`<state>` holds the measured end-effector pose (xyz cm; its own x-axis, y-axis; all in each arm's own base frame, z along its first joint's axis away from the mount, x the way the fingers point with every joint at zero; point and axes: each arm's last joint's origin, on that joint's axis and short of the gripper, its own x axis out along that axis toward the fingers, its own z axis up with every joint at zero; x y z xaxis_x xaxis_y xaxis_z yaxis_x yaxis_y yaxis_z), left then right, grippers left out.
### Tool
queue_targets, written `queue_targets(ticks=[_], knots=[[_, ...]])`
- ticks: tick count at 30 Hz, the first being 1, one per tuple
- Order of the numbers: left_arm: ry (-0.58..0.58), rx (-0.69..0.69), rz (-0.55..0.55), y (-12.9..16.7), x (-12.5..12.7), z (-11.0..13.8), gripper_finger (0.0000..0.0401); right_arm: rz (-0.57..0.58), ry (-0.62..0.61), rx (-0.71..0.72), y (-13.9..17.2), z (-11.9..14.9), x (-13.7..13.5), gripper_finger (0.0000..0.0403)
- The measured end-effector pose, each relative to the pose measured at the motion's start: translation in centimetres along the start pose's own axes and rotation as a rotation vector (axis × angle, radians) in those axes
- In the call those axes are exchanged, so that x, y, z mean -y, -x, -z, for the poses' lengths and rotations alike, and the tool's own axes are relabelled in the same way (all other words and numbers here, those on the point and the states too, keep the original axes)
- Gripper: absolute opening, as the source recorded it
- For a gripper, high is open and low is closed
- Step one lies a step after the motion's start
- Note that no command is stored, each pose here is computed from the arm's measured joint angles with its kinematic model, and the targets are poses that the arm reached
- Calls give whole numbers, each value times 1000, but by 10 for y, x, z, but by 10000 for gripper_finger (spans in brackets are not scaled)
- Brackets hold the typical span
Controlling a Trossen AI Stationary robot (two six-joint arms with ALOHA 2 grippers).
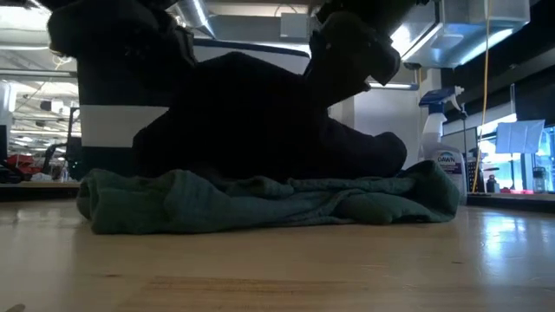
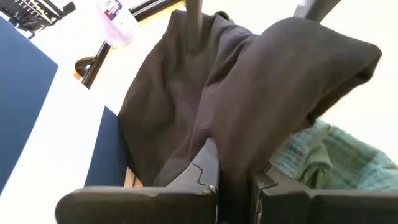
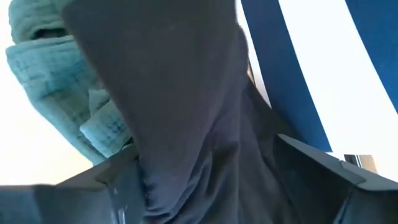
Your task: Fold Laundry from Bin
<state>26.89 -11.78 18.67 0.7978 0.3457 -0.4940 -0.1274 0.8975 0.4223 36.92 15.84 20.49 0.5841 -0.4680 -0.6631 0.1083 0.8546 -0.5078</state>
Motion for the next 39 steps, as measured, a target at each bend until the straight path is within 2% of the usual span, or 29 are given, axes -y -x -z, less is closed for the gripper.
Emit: queue_targets(ticks=[13, 17, 22, 26, 31, 39], knots=[[32, 33, 2, 8, -18, -12, 12, -9, -41, 8, 23, 10, -20, 310], [52, 56, 11, 14, -23, -16, 12, 5, -76, 20, 13, 19, -24, 310], [61, 66, 27, 15, -24, -18, 12, 126, -117, 84, 7, 24, -24, 309], [64, 65, 37, 15, -25, -18, 12, 103, -180, 122, -6, 26, -25, 309], [79, 63, 56, 13, -29, -18, 12, 112, -168, 139, -19, 37, -26, 309], [91, 80, 83, 17, -34, -21, 12, 174, -81, 47, -36, 63, -18, 309]])
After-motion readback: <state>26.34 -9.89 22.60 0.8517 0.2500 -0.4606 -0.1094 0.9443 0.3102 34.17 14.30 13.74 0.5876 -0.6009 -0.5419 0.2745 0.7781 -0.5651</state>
